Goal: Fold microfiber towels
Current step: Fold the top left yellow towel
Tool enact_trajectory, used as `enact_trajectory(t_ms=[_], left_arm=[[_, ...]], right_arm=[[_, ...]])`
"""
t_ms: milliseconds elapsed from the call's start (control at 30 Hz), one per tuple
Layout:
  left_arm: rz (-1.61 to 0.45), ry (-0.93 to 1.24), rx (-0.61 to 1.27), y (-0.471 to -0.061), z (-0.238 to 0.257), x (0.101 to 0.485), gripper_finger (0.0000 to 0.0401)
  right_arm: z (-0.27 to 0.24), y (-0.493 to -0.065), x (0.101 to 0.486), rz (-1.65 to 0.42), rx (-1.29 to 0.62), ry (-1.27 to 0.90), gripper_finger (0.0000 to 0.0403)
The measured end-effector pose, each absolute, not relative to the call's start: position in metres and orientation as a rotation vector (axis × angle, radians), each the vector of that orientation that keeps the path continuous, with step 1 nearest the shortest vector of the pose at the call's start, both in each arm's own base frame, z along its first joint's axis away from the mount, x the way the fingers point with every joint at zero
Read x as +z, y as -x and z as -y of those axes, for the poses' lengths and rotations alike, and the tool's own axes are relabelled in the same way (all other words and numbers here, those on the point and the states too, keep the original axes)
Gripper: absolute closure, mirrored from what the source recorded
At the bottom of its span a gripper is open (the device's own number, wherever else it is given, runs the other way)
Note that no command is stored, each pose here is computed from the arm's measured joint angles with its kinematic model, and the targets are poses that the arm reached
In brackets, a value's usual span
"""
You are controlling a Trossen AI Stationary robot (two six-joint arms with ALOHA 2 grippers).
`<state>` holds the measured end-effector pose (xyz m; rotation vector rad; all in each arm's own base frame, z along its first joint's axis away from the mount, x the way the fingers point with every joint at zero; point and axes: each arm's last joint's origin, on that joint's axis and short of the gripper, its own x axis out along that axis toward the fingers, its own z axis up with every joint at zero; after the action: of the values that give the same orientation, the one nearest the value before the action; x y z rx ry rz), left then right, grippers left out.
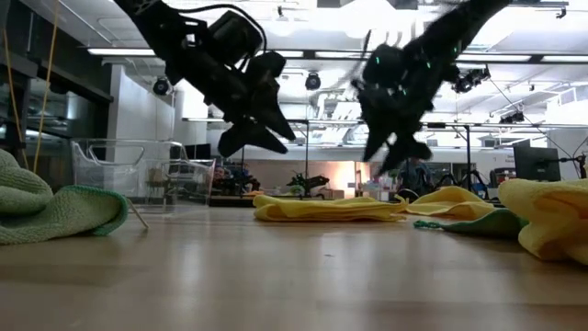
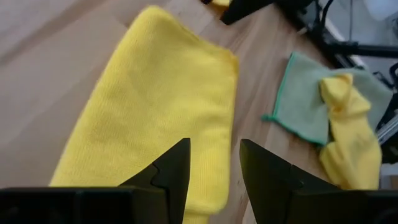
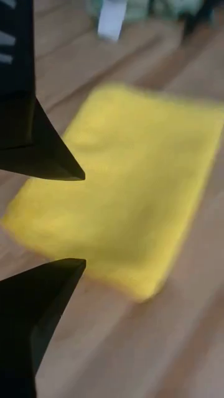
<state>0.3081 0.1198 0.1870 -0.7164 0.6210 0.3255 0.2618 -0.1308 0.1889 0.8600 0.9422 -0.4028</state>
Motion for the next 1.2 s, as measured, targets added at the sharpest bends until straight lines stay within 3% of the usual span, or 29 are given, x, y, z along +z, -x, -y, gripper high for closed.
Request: enact_trajectory(t_ms=[300, 567, 867, 1200], left_arm=[[-0.704, 0.656, 0.364, -0.32, -0.107, 0.161, 0.0287], [-0.751, 0.6, 0.413, -0.321, -0.106, 0.15, 0.0393], [-0.841, 0.43, 0.429, -0.318, -0.108, 0.138, 0.04], [-0.93, 0.43, 0.394, -0.322, -0.108, 0.11, 0.0401]], right_arm=[[0.134, -0.255, 0.152, -0.95, -0.431, -0.969, 0.0195], [0.137, -0.262, 0.145, -0.91, -0.444, -1.004, 0.0195], [0.137, -0.262, 0.144, -0.912, -0.463, -1.023, 0.0195], [0.136, -0.268, 0.124, -0.96, -0.443, -1.111, 0.0195]])
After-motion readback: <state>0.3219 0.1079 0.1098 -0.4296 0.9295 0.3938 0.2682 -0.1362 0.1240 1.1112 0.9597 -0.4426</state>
